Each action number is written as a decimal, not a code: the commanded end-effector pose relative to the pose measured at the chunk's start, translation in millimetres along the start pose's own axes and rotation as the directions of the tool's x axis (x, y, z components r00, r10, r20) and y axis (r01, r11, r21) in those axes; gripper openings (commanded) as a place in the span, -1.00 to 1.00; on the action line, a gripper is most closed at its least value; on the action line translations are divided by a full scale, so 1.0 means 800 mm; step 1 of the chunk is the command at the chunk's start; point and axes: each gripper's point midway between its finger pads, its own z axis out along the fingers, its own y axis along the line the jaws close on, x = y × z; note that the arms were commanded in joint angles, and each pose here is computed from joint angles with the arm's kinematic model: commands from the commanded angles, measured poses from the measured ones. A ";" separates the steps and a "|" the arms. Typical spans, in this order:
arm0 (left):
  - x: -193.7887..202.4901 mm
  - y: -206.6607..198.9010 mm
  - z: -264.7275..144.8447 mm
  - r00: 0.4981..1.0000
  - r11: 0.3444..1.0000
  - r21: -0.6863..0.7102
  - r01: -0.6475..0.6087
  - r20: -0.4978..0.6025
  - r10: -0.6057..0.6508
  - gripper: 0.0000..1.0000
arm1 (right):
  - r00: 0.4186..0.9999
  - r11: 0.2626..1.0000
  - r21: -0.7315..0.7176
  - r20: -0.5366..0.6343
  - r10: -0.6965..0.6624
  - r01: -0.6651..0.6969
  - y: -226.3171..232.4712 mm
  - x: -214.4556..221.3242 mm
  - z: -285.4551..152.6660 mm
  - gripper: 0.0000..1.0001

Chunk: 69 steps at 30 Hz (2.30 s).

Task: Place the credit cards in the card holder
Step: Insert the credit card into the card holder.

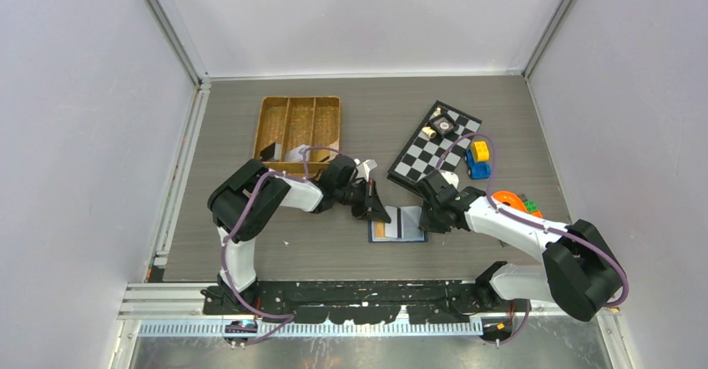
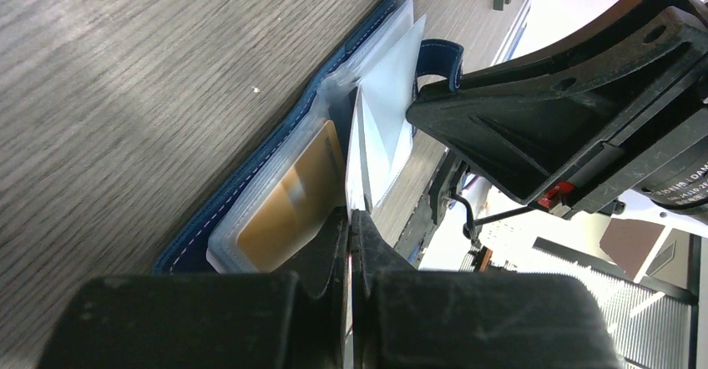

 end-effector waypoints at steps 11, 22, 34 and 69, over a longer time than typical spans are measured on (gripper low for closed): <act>0.007 0.002 0.010 0.999 0.999 0.001 0.038 0.010 -0.038 -1.00 | 0.998 0.999 0.039 -0.066 0.009 -0.006 -0.013 0.023 0.011 -0.27; 0.013 0.008 0.018 0.998 0.998 -0.020 0.065 0.015 -0.065 -1.00 | 0.997 1.000 -0.007 -0.076 0.022 -0.023 -0.003 0.028 0.014 -0.20; 0.015 0.008 0.033 0.997 0.997 -0.032 0.069 0.029 -0.068 -1.00 | 0.996 0.998 -0.036 -0.076 0.039 -0.042 0.002 0.029 0.012 -0.22; 0.006 -0.034 -0.002 0.992 0.963 -0.240 -0.121 -0.005 0.123 -0.20 | 0.996 0.999 0.018 -0.079 0.047 -0.045 -0.010 0.033 0.022 -0.32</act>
